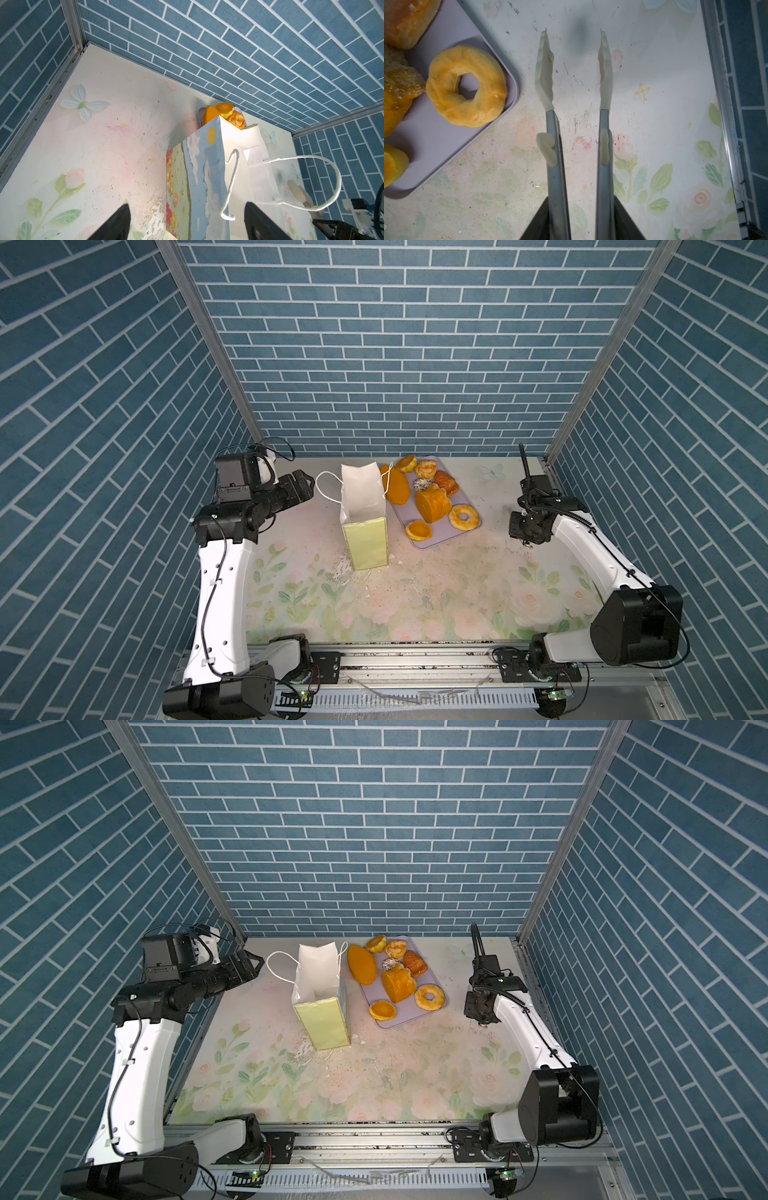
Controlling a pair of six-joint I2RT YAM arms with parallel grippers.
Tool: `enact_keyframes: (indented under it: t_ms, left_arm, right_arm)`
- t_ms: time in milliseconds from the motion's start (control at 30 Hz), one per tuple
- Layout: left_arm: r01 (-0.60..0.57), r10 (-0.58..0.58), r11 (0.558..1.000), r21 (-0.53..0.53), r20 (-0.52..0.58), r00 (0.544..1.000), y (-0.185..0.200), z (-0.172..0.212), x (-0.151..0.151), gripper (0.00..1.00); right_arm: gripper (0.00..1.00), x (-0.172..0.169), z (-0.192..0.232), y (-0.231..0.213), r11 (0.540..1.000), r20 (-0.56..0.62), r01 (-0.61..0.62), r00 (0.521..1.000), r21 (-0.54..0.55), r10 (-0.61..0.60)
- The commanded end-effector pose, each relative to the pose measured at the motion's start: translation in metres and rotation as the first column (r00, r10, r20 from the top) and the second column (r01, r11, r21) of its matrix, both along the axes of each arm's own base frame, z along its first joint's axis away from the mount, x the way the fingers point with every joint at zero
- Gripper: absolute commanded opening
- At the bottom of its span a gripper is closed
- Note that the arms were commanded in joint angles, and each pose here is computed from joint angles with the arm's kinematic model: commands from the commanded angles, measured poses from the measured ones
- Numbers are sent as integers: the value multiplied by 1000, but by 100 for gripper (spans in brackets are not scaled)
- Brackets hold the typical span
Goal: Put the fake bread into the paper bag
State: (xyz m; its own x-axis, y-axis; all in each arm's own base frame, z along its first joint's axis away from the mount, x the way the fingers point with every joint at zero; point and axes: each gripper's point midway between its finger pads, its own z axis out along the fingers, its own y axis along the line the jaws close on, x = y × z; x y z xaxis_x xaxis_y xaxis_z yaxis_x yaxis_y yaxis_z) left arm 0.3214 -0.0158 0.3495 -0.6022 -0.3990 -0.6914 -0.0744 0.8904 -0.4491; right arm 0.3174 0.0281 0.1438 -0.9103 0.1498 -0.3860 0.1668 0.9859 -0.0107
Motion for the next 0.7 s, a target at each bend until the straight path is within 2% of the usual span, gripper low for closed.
enact_keyframes:
  t_ms: [0, 200, 500, 667]
  left_arm:
    - [7, -7, 1000, -4, 15, 1000, -2, 5, -4, 87]
    - [4, -4, 1000, -1, 8, 1000, -1, 1, -5, 87]
    - [-1, 1, 1000, 1, 6, 1000, -1, -1, -6, 87]
    - [-3, 3, 1000, 0, 0, 1000, 0, -3, -7, 87]
  right_arm:
    - [42, 2, -7, -1, 999, 0, -36, 999, -29, 36]
    - [41, 7, -24, 4, 1000, -1, -24, 1000, -17, 24]
    - [40, 10, -78, -2, 993, -3, 112, 994, -31, -112]
    - [40, 4, -93, 2, 993, -43, 108, 993, -38, -110]
